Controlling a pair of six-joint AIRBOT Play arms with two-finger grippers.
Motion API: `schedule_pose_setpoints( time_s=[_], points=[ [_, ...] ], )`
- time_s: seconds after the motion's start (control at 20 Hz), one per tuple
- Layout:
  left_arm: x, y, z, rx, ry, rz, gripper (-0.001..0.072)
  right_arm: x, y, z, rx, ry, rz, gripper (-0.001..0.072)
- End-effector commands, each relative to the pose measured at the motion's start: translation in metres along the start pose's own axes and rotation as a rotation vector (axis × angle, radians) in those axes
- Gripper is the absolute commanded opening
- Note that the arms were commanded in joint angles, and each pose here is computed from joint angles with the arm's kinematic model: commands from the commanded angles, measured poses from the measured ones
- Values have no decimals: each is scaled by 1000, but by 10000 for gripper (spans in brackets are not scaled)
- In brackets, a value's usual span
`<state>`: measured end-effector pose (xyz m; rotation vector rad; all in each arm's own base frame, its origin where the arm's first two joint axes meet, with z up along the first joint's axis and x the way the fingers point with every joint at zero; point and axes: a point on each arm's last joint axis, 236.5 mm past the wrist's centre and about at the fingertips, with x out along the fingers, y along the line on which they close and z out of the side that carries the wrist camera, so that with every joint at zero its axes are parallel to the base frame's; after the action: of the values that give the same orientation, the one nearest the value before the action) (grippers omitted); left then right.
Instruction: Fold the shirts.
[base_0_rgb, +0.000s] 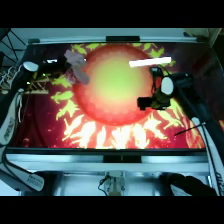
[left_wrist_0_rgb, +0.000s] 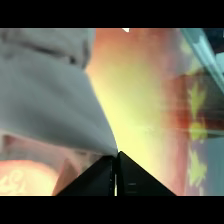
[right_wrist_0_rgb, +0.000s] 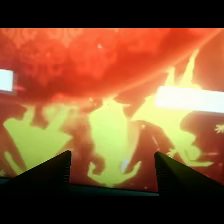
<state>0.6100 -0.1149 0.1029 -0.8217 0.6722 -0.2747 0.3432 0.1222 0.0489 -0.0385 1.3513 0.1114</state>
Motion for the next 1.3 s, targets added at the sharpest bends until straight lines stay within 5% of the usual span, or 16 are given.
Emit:
schedule_pose_setpoints(
  time_s=[0.0, 0.3, 0.5, 0.65, 0.8, 0.85, 0.9, 0.95, 1.25],
  points=[
    [-91, -125, -18, 463, 15, -157, 38, -47, -65, -10, -24, -18, -260, 626],
    [-154, -193, -157, 635, 328, -181, 38, -196, -142, -13, 37, -393, -506, 626],
    [-113, -183, -281, 623, 496, -136, 39, -238, -148, -44, 108, -511, -455, 626],
    [-79, -160, -365, 409, 585, -85, 40, -232, -138, -61, 146, -476, -384, 626],
    [-65, -150, -441, 382, 700, -82, 41, -206, -103, -53, 131, -459, -236, 625],
    [-64, -146, -458, 367, 734, -75, 86, -193, -93, -51, 117, -447, -200, 625],
    [-65, -145, -467, 336, 766, -69, 443, -177, -84, -49, 111, -428, -164, 625],
    [-68, -143, -465, 306, 787, -59, 688, -161, -75, -49, 109, -405, -136, 625],
    [-120, -98, -299, 313, 755, 41, 698, -53, -46, -70, 19, -84, -51, 623]
  ],
)
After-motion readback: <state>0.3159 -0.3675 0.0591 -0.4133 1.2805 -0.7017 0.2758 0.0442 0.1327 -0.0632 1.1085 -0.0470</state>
